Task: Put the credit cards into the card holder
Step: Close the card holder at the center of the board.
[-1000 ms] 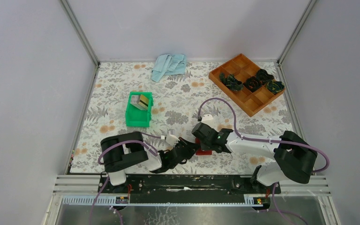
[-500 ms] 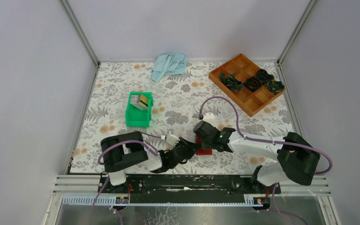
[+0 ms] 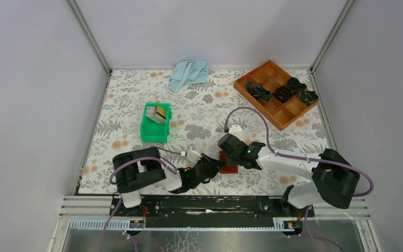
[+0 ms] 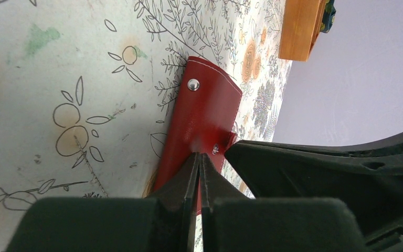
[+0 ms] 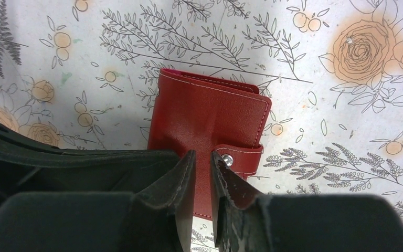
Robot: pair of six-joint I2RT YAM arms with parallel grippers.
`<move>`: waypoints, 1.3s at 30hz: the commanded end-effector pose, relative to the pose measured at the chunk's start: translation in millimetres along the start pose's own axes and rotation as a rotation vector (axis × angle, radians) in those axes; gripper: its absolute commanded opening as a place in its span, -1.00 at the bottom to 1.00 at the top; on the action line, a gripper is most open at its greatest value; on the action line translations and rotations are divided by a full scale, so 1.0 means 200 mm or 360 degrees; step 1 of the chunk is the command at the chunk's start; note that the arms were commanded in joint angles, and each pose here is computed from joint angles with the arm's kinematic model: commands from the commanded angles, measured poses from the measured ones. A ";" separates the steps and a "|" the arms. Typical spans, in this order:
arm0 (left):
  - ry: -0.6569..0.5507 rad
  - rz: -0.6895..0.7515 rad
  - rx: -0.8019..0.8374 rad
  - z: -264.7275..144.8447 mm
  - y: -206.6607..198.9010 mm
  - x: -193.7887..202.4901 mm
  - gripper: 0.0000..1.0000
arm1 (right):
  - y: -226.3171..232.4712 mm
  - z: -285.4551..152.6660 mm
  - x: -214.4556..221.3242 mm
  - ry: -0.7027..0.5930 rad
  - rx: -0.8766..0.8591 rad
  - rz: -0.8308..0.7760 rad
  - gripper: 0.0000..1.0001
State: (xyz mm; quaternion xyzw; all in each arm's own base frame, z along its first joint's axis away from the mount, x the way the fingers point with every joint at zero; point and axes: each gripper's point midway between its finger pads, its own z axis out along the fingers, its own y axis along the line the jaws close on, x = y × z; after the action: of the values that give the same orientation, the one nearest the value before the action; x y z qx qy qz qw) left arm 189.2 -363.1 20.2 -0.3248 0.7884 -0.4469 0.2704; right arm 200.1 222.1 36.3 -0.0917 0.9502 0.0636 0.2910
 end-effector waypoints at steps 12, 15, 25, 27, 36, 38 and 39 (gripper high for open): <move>0.0003 0.0162 -0.0256 0.00 0.25 -0.01 -0.88 | -0.06 -0.11 -0.15 -0.0123 0.0089 -0.0074 -0.41; 0.0005 0.0161 -0.0254 0.00 0.25 -0.01 -0.88 | -0.09 -0.11 -0.14 -0.0088 0.0161 -0.0109 -0.38; 0.0006 0.0154 -0.0236 -0.01 0.25 -0.02 -0.88 | -0.07 -0.10 -0.14 -0.0078 0.0219 -0.0150 -0.31; 0.0007 0.0155 -0.0233 -0.01 0.25 -0.02 -0.88 | -0.07 -0.11 -0.15 -0.0091 0.0218 -0.0131 -0.30; 0.0001 0.0152 -0.0235 -0.01 0.26 -0.03 -0.88 | -0.12 -0.14 -0.15 -0.0187 0.0232 -0.0030 -0.30; 0.0000 0.0153 -0.0238 -0.01 0.27 -0.03 -0.88 | -0.15 -0.15 -0.14 -0.0216 0.0240 0.0011 -0.30; 0.0001 0.0153 -0.0238 -0.01 0.26 -0.03 -0.89 | -0.17 -0.15 -0.14 -0.0222 0.0231 0.0039 -0.31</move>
State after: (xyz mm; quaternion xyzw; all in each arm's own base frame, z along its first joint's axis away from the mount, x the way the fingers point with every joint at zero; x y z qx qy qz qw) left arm 189.3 -363.5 20.4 -0.3250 0.7883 -0.4471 0.2703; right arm 208.1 200.0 64.1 -0.0949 0.9410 0.0011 0.3249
